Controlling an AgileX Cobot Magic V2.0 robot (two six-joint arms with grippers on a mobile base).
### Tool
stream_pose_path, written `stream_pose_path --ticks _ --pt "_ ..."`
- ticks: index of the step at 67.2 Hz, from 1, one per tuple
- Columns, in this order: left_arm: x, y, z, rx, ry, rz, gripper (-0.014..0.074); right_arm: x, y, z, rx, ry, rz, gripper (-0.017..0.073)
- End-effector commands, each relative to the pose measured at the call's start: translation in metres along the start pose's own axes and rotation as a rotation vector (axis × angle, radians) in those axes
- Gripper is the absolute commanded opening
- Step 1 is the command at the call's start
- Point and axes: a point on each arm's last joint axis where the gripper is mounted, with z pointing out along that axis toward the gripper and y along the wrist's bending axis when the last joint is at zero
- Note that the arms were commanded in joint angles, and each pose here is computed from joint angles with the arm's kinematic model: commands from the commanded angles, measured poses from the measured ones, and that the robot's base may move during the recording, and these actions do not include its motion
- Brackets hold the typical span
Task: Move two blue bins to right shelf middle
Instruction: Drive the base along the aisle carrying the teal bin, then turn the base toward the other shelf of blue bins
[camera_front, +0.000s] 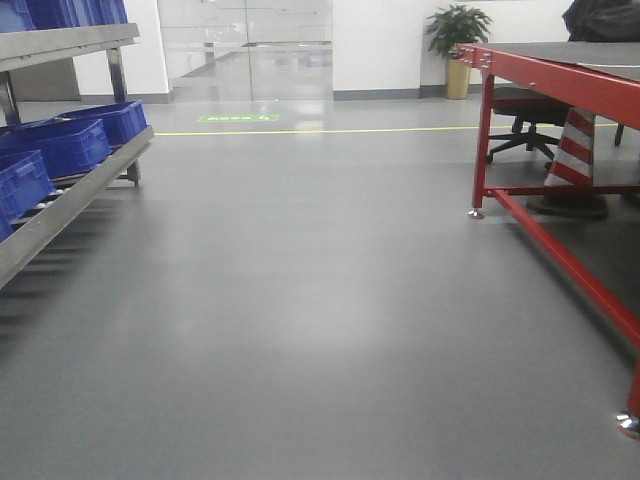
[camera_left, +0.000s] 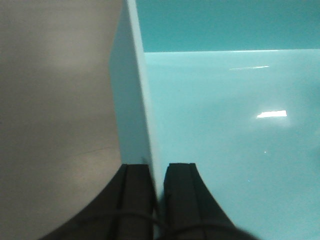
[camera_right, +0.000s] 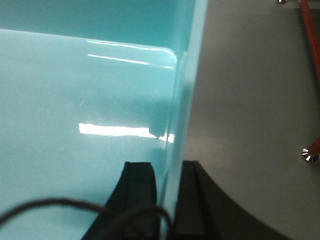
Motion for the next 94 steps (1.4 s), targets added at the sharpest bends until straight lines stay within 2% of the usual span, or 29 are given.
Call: stream_pose_path --ticks 1,94 --pt "-0.0067 -0.0088 -0.0065 0.083 -0.067 -0.018 -0.0111 -0.0061 0.0035 -0.0037 -0.034 -0.061 -0.008 -0.0153" --pt "-0.0069 -0.0088 -0.0065 0.083 -0.069 -0.018 -0.0111 -0.0065 0.0036 -0.0038 -0.035 -0.065 -0.008 -0.0153"
